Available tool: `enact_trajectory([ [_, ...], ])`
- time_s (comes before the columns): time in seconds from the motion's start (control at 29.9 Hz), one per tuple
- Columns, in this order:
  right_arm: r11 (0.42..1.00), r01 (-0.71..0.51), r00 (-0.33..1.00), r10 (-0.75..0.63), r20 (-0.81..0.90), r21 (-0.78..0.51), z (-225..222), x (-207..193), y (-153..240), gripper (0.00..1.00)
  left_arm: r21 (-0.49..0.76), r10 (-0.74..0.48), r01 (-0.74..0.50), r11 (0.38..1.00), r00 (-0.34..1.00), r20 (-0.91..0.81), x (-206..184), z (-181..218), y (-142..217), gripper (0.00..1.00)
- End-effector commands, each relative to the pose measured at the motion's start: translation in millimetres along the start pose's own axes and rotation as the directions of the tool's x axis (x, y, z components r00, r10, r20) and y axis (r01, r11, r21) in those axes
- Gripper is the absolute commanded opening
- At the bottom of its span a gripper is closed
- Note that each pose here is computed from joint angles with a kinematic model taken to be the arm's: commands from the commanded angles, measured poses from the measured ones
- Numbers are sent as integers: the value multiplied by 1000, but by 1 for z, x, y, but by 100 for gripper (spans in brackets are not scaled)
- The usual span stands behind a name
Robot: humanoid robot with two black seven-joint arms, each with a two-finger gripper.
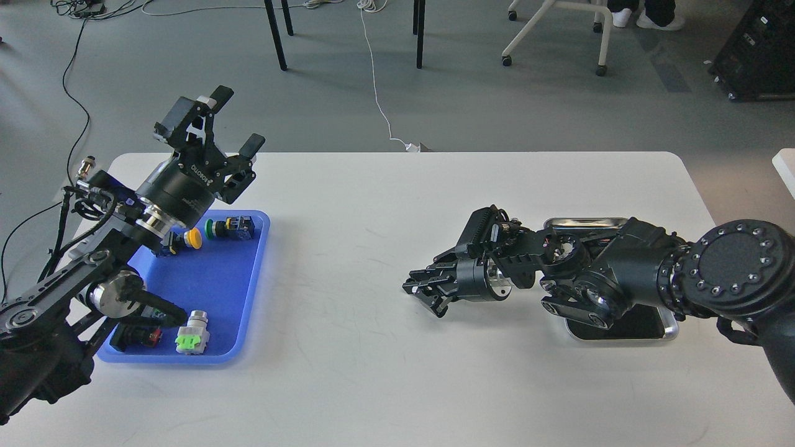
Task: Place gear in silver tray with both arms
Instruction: 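Lower the right gripper onto the gear and close it, then carry the gear with the right arm over the silver tray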
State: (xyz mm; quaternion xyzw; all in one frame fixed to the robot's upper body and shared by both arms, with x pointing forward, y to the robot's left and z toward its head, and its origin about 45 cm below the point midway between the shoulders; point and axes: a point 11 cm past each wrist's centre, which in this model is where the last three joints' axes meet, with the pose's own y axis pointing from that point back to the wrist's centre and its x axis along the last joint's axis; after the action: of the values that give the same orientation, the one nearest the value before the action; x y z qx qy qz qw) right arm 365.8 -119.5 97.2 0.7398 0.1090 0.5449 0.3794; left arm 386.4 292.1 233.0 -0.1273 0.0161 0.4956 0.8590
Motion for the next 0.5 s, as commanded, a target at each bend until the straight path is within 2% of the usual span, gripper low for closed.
enact_trajectory([
  [0.0,1000,-7,1000,6,-8,-6,2,6,1,16,0,0,0,1000,1000,0,0,0,0,98],
  [0.3,998,-49,994,45,-104,-42,20,62,16,16,-1,-1,1,1000,1000,-1,0,0,-1,98],
  [0.47,998,-54,987,49,-151,-25,16,84,21,16,-3,-4,4,1000,1000,-3,-2,0,-1,98],
])
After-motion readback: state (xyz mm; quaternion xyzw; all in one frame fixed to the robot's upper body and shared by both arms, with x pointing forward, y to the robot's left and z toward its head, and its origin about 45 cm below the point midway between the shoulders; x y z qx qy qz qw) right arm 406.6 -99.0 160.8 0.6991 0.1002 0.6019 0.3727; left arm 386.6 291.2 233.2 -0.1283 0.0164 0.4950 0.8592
